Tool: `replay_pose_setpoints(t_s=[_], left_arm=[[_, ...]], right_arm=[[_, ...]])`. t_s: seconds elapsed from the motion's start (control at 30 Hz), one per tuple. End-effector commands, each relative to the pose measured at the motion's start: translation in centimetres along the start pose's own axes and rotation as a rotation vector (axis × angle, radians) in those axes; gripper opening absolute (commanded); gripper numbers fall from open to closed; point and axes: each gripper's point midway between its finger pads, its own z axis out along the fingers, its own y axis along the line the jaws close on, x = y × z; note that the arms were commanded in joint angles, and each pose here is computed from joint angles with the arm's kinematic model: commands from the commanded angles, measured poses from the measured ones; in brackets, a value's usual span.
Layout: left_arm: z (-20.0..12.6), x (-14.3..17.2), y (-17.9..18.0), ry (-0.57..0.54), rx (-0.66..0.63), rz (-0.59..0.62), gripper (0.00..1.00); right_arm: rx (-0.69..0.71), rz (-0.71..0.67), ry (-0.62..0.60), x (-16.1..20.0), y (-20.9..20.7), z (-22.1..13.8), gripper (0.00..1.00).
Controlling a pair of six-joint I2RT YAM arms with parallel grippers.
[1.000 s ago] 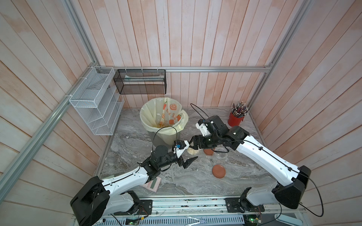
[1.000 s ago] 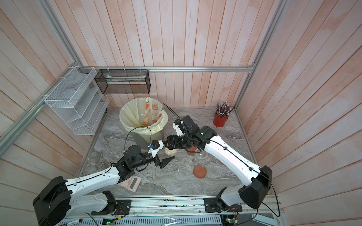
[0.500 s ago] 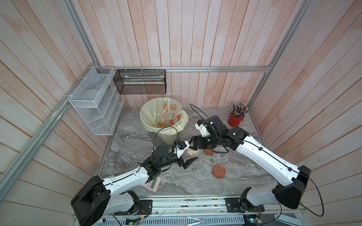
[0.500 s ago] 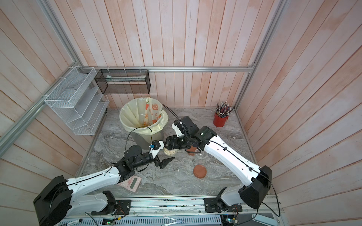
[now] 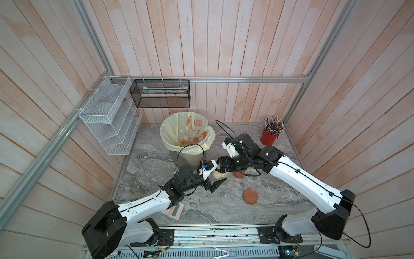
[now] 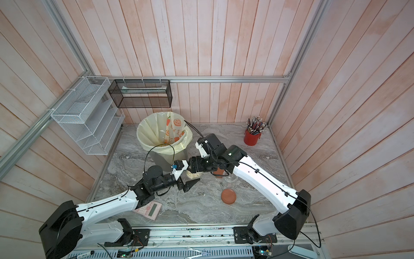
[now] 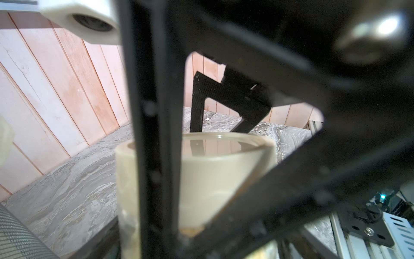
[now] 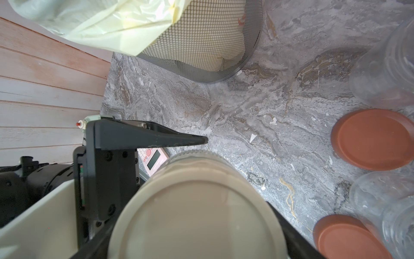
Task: Empty expired oatmeal from jars
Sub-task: Pick up the jar from the center of the board, then unscrew the lid from the jar.
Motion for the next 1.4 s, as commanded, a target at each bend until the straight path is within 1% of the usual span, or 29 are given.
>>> replay_pose_setpoints(t_s=[0.0, 0.23, 0.83, 1.0, 1.07, 1.13, 1.23, 1.33, 1.37], left_arm=[[0.4, -0.7, 0.2, -0.004, -0.001, 0.01, 0.97], [0.4, -0.3, 0.2, 0.007, -0.001, -0.001, 0.97], [0.5, -0.9, 0.4, -0.006, -0.013, -0.001, 0.97], [0.5, -0.9, 0.3, -0.008, -0.007, -0.005, 0.94], [0.5, -1.0, 0.4, -0.011, -0.011, -0.006, 0.92], [0.6, -1.0, 0.4, -0.009, -0.01, -0.008, 0.87], [0.7, -1.3, 0.6, -0.015, -0.013, -0.012, 0.69], [1.0, -1.3, 0.7, -0.02, -0.015, -0.018, 0.57], [1.1, -1.3, 0.7, -0.02, -0.015, -0.021, 0.54]], right_arm=[[-0.052, -0.013, -0.091, -1.9, 1.8, -2.1, 0.45], [-0.056, -0.013, -0.099, -1.9, 2.0, -2.3, 0.45], [-0.066, -0.025, -0.101, -1.7, 2.5, -2.2, 0.45], [-0.069, -0.028, -0.101, -1.5, 2.6, -2.1, 0.45], [-0.068, -0.033, -0.094, -1.3, 2.7, -1.9, 0.45], [-0.061, -0.036, -0.093, -1.2, 2.7, -1.9, 0.45], [-0.061, -0.038, -0.097, -1.3, 2.8, -2.1, 0.45], [-0.065, -0.042, -0.098, -1.4, 3.0, -2.1, 0.46], [-0.065, -0.043, -0.097, -1.3, 3.0, -2.1, 0.46]])
